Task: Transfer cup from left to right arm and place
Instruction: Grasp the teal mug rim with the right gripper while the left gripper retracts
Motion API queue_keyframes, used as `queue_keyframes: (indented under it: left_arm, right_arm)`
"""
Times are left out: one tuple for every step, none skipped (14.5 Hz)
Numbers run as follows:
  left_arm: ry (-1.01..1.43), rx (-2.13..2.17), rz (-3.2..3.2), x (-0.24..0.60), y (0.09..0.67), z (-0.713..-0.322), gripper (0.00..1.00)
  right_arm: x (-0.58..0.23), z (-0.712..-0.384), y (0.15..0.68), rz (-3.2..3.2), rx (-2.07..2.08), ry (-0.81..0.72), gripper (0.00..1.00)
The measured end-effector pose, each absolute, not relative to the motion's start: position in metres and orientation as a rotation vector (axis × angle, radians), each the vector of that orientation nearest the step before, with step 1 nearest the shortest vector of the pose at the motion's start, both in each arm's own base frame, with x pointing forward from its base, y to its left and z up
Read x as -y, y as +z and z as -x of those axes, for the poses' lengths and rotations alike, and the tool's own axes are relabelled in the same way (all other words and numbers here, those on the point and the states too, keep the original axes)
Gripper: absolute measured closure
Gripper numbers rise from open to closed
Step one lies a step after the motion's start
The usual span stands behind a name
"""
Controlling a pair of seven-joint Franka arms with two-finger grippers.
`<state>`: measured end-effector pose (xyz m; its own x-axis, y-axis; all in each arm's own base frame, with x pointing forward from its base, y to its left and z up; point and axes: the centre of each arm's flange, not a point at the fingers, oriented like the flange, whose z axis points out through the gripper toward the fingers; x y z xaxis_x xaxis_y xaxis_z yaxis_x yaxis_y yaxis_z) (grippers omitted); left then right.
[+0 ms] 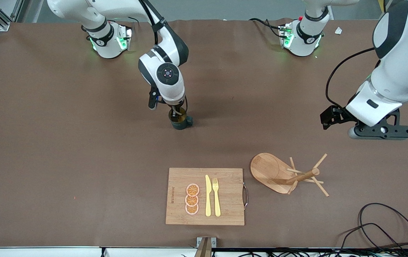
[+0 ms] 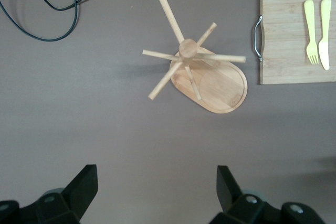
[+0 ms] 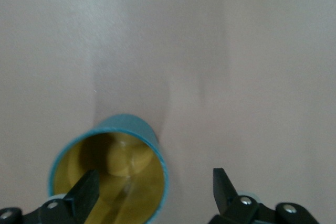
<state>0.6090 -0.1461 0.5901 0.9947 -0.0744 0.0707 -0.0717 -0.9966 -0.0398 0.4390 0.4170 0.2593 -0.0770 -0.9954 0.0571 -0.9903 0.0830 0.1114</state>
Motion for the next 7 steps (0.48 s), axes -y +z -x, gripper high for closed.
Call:
queue_keyframes:
  left_arm:
    - [-0.112, -0.121, 3.097, 0.144, 0.595, -0.604, 0.0]
    - [-0.112, -0.129, 3.095, 0.139, 0.6, -0.599, 0.0]
    - [-0.112, -0.125, 3.104, 0.133, 0.605, -0.594, 0.0]
    - [-0.106, -0.109, 3.117, 0.124, 0.609, -0.59, 0.0]
    - [-0.102, -0.085, 3.125, 0.113, 0.612, -0.589, 0.0]
    - [-0.099, -0.064, 3.129, 0.101, 0.613, -0.589, 0.0]
    - [-0.093, -0.047, 3.134, 0.09, 0.611, -0.591, 0.0]
  right_arm:
    - [-0.421, -0.435, 0.257, -2.055, 2.217, -0.063, 0.18]
    - [-0.423, -0.433, 0.254, -2.057, 2.212, -0.062, 0.19]
    - [-0.424, -0.432, 0.251, -2.056, 2.207, -0.061, 0.22]
    - [-0.424, -0.432, 0.249, -2.055, 2.205, -0.06, 0.31]
    - [-0.424, -0.432, 0.248, -2.053, 2.205, -0.06, 0.39]
    - [-0.423, -0.433, 0.248, -2.052, 2.207, -0.059, 0.54]
    - [-0.423, -0.433, 0.249, -2.052, 2.208, -0.059, 0.63]
